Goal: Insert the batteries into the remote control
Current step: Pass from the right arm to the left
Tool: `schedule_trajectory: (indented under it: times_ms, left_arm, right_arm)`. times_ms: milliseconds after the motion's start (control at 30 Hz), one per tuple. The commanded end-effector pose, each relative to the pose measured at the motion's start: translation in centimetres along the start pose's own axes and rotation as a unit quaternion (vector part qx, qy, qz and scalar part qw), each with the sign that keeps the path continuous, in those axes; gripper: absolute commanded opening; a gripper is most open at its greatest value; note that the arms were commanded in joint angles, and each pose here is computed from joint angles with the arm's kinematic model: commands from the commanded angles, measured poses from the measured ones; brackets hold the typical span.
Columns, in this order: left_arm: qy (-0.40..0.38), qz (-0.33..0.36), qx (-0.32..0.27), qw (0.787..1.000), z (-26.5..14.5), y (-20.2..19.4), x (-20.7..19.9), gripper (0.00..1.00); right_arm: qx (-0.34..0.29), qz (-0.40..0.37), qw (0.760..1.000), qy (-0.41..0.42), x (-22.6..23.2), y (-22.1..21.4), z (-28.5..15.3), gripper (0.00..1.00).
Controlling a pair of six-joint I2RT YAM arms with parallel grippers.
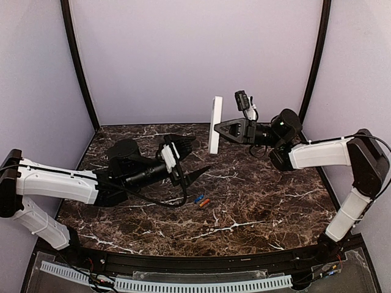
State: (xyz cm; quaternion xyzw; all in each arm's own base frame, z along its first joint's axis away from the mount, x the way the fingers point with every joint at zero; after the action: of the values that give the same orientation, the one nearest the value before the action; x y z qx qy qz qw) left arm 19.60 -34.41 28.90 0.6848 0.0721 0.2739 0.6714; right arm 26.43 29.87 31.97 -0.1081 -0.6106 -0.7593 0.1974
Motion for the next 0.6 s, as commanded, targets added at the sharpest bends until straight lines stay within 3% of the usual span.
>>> schedule_trajectory:
  times_ms: [0, 267, 567]
  left_arm:
    - [-0.024, -0.072, -0.025, 0.997, -0.3, 2.7, 0.0, 0.91]
    - [-0.071, -0.258, -0.011, 0.963, 0.1, 3.3, 2.0, 0.93]
    - [-0.114, -0.321, 0.003, 0.940, 2.3, 3.4, 1.5, 0.89]
  right_arm:
    - [-0.001, -0.052, 0.998, 0.040, 1.5, 0.1, 0.1, 0.00]
    - [0.014, -0.108, 0.991, 0.080, 3.3, 1.3, 0.5, 0.00]
    - [0.016, -0.135, 0.987, 0.083, 3.5, 2.4, 1.2, 0.00]
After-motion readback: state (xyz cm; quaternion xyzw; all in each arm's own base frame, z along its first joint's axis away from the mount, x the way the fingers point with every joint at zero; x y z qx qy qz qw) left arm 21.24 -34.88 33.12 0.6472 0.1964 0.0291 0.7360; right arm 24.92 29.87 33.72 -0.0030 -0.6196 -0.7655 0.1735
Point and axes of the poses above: each gripper's point midway between its finger pads, its own z axis out along the fingers, its own x axis along the line the jaws close on, y = z × x, the point moved 6 cm from there along -z, back along the fingers, and after that the axes turned 12 degrees about -z, right-handed, at the moved point
